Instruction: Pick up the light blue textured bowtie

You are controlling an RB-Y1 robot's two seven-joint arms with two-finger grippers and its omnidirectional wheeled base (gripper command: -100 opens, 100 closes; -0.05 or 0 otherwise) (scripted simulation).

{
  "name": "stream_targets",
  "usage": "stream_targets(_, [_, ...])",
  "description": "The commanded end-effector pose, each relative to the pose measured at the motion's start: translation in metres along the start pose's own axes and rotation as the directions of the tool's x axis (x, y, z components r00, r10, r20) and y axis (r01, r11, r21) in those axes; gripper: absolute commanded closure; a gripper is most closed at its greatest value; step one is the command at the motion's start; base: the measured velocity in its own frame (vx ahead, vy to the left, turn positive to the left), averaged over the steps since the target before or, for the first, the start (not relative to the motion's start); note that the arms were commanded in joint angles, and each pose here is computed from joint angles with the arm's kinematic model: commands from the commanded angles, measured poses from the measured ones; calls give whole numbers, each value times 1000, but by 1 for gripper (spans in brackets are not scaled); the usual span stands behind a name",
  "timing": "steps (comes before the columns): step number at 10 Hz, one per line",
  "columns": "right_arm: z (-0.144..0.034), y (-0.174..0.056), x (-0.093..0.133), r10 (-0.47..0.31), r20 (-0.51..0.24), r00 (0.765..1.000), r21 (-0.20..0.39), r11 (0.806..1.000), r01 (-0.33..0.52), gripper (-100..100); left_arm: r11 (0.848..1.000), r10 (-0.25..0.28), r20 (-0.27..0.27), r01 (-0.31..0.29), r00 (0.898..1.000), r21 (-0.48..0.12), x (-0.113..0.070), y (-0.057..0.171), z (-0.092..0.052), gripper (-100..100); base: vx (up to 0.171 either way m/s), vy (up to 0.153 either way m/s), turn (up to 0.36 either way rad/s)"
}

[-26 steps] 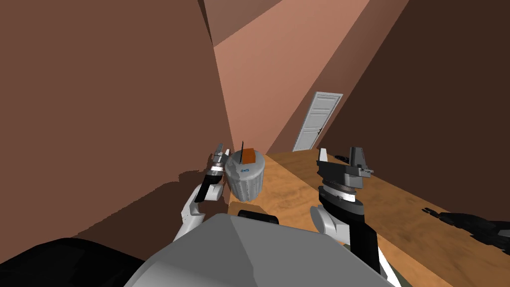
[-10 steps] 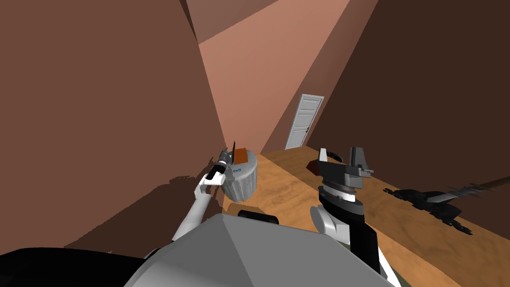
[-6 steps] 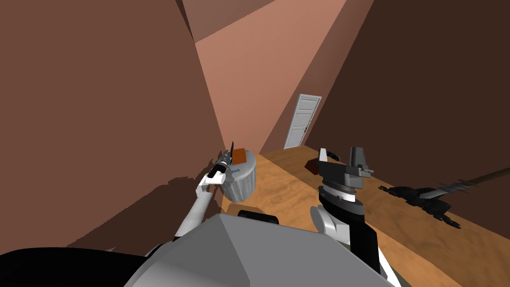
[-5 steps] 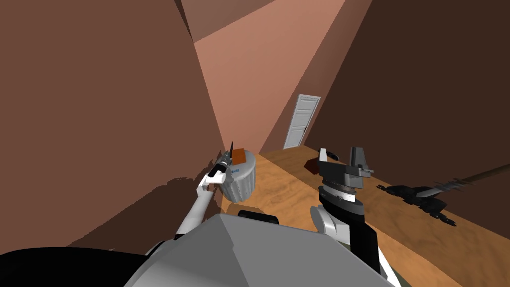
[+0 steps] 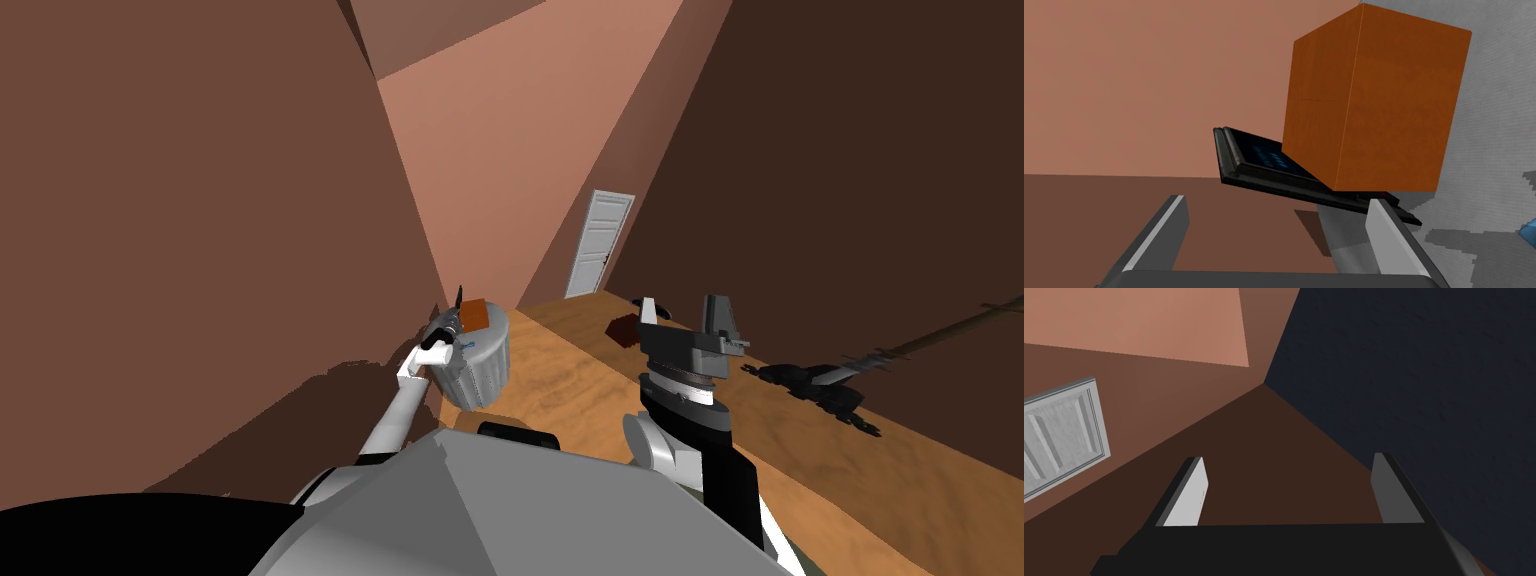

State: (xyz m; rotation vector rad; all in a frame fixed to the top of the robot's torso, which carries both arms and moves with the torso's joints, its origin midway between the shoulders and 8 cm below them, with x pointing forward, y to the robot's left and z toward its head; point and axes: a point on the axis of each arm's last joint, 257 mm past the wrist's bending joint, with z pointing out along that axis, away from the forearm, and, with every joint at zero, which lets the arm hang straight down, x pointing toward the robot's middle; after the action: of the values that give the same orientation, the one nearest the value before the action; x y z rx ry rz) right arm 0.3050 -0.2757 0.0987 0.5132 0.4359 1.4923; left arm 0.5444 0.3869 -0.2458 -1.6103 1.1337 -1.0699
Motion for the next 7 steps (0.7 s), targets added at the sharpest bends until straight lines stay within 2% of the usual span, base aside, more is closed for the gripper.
stream_targets(1, [0, 0, 0, 0, 0, 1000, 0, 1000, 0, 0, 999, -2, 9, 3, 1000, -34, -3, 7, 1, -100, 10, -8, 7])
stream_targets(2, [0, 0, 0, 0, 0, 1000, 0, 1000, 0, 0, 996, -14, 29, 16, 999, -87, -14, 21, 7, -100, 20, -16, -88])
stream_targets(4, [0, 0, 0, 0, 0, 1000, 0, 1000, 0, 0, 988, -22, 52, 29, 998, -154, -24, 36, 11, -100, 31, -17, -58])
stream_targets(7, [0, 0, 0, 0, 0, 1000, 0, 1000, 0, 0, 962, -27, 94, 51, 995, -269, -42, 71, 11, -100, 36, -20, -50])
